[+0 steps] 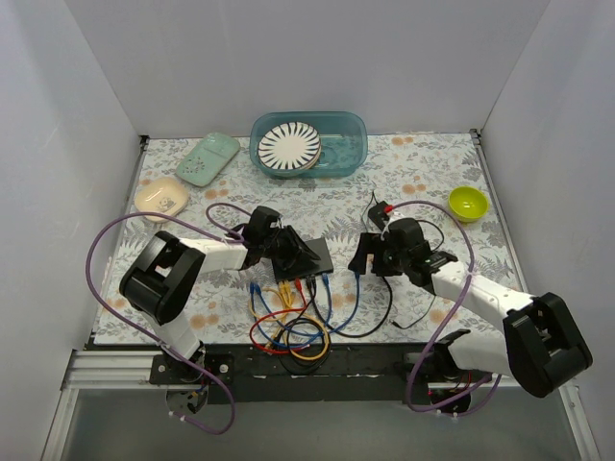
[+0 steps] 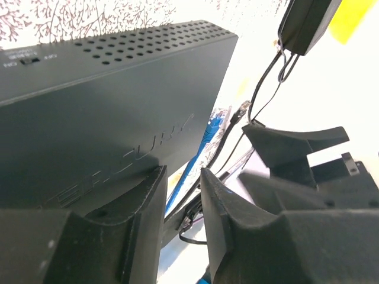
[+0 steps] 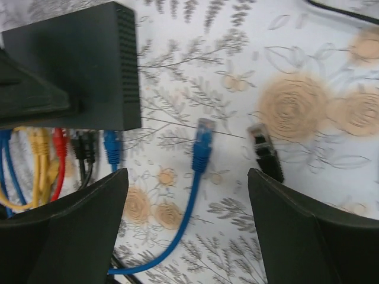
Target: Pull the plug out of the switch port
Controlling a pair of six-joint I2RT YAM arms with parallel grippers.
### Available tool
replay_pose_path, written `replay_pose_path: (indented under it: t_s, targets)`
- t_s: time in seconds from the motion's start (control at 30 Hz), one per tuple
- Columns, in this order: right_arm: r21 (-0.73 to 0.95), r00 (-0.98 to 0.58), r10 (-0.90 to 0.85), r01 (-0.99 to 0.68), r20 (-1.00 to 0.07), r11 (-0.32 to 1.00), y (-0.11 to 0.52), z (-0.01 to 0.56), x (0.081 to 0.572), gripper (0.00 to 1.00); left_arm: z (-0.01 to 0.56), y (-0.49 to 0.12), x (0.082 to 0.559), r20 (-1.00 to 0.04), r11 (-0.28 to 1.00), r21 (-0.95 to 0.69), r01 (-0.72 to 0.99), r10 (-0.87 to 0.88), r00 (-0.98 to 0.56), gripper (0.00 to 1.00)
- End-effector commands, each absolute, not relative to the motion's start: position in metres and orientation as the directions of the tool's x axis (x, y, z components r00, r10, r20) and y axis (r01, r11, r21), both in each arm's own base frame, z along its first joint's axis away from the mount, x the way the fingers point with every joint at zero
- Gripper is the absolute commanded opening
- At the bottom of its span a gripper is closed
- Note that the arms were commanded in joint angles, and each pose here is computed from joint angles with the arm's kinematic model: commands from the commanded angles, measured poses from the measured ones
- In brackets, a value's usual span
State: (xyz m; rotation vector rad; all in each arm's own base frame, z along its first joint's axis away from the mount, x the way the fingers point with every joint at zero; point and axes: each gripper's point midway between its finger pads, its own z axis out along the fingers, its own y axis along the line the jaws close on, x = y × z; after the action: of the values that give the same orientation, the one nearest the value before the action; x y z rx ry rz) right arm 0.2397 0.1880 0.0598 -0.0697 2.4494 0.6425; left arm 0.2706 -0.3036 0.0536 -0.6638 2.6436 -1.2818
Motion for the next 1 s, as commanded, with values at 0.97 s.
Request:
replay_pose_path:
  t_s: [0.97]
  targets:
    - [0.831, -0.941, 0.236, -0.075, -0.242, 0.551, 0.285, 0.028, 0.223, 0.53, 0.039, -0.251, 0.271, 0.046, 0.607, -0.682, -0.408, -0.521, -0.852, 0.32]
